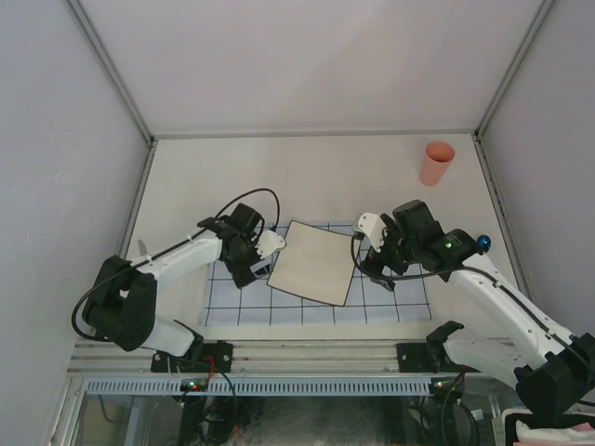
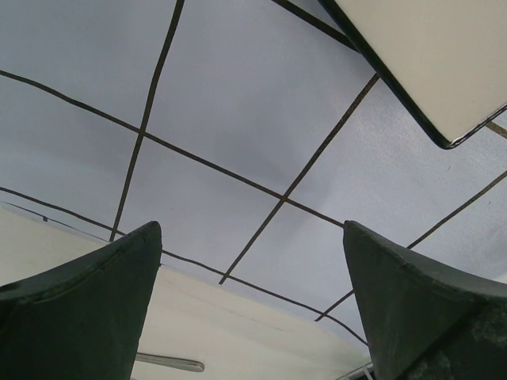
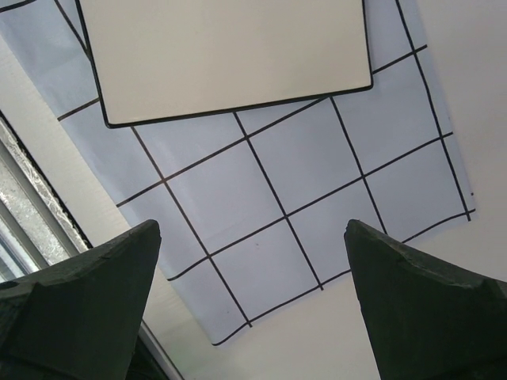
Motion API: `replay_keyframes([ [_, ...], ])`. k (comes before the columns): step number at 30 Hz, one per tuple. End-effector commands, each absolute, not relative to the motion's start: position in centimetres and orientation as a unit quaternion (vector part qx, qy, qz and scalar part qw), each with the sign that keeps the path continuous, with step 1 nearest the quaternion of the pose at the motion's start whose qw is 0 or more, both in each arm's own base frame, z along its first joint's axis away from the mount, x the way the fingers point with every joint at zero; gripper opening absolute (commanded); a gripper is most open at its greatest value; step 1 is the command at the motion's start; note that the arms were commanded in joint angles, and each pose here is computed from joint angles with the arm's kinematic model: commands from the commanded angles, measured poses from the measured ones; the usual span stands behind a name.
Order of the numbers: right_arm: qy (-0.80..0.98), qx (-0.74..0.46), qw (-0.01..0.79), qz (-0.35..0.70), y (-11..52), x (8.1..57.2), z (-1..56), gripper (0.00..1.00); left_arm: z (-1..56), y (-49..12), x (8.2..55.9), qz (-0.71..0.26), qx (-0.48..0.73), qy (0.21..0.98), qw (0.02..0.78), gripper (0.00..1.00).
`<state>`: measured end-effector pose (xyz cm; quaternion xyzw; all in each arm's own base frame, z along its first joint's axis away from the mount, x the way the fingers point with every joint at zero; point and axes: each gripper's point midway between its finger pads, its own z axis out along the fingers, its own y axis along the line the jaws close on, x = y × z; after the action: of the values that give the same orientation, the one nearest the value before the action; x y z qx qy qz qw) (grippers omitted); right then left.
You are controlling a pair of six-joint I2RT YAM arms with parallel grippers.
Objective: Set the dinner table for one person
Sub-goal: Adjust the plate on the napkin.
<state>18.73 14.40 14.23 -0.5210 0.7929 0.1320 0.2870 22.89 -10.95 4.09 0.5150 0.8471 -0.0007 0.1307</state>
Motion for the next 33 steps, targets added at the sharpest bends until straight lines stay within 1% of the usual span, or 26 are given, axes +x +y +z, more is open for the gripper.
replay_keyframes([
  [1, 0.773, -0.526, 0.335, 0.118, 15.6, 20.9, 16.9, 1.0, 4.3, -11.2, 23.5, 0.002, 0.524, 0.839, 0.147, 0.98],
  [2, 0.773, -0.526, 0.336, 0.114, 15.5, 21.1, 16.9, 1.0, 4.4, -11.3, 23.5, 0.0, 0.524, 0.838, 0.15, 0.95],
  [3, 0.773, -0.527, 0.336, 0.112, 15.5, 21.3, 16.9, 1.0, 4.5, -11.3, 23.6, 0.0, 0.522, 0.839, 0.157, 0.91],
  [5, 0.773, -0.526, 0.338, 0.11, 15.5, 21.3, 16.9, 1.0, 5.3, -11.6, 23.8, -0.005, 0.518, 0.836, 0.181, 0.62],
  [6, 0.774, -0.524, 0.337, 0.11, 15.4, 21.3, 16.9, 1.0, 5.7, -11.8, 23.9, -0.008, 0.52, 0.833, 0.191, 0.46],
  [8, 0.775, -0.523, 0.337, 0.112, 15.5, 21.3, 16.9, 1.0, 6.1, -12.0, 23.9, -0.011, 0.526, 0.828, 0.193, 0.17],
  [9, 0.775, -0.522, 0.337, 0.112, 15.5, 21.3, 16.9, 1.0, 6.0, -11.9, 24.0, -0.008, 0.53, 0.827, 0.19, 0.07],
  [10, 0.776, -0.522, 0.337, 0.111, 15.4, 21.3, 16.8, 1.0, 5.8, -11.7, 24.0, -0.004, 0.533, 0.826, 0.185, 0.02],
  [15, 0.777, -0.518, 0.344, 0.101, 15.1, 21.6, 17.1, 1.0, 4.2, -11.8, 23.8, -0.011, 0.544, 0.828, 0.136, 0.0],
  [21, 0.777, -0.514, 0.348, 0.099, 14.9, 21.6, 17.3, 1.0, 2.4, -12.1, 24.6, 0.0, 0.548, 0.83, 0.101, 0.0],
  [33, 0.774, -0.514, 0.358, 0.091, 13.9, 22.1, 17.5, 1.0, 0.3, -12.9, 26.8, 0.015, 0.551, 0.83, 0.079, 0.0],
])
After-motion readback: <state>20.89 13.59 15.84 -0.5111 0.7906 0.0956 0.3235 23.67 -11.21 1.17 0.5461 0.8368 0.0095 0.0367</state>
